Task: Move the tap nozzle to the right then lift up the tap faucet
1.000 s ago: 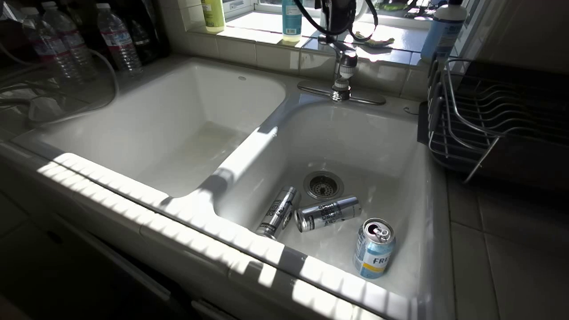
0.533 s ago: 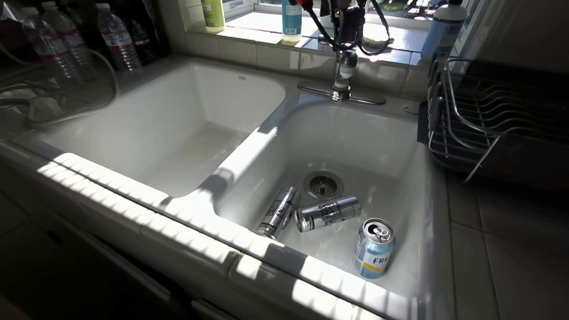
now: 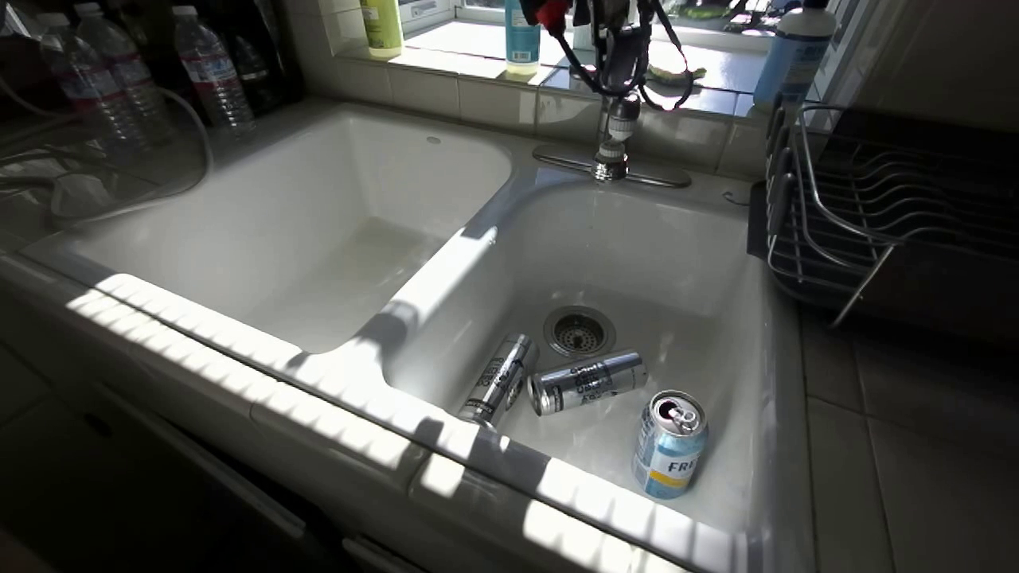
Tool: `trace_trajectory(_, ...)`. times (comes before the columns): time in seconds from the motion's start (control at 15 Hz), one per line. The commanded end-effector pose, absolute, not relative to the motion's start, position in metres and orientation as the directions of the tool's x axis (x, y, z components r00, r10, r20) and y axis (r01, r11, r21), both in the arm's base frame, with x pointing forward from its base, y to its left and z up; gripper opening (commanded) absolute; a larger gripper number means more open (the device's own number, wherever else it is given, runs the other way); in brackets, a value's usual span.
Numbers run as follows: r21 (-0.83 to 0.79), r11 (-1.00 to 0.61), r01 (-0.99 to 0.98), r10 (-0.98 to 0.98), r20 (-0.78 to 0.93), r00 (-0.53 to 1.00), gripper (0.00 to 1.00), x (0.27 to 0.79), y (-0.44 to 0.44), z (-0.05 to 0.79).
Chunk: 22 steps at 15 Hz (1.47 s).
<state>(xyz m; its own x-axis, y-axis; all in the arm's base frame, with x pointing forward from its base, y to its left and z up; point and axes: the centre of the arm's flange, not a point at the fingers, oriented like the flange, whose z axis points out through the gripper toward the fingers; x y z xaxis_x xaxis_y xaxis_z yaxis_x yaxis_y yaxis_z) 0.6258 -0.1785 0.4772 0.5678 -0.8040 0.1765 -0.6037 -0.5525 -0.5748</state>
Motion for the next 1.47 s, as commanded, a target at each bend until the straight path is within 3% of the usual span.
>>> trace_trajectory(0.0,-0.601,-0.532,-0.596,-0.802,0.133,0.582,1.00,0.639,-0.183,0.469)
trace_trajectory(1.4,-0.743,-0.328,-0.583,-0.874,0.004,0.487,1.00,0.663,-0.193,0.465)
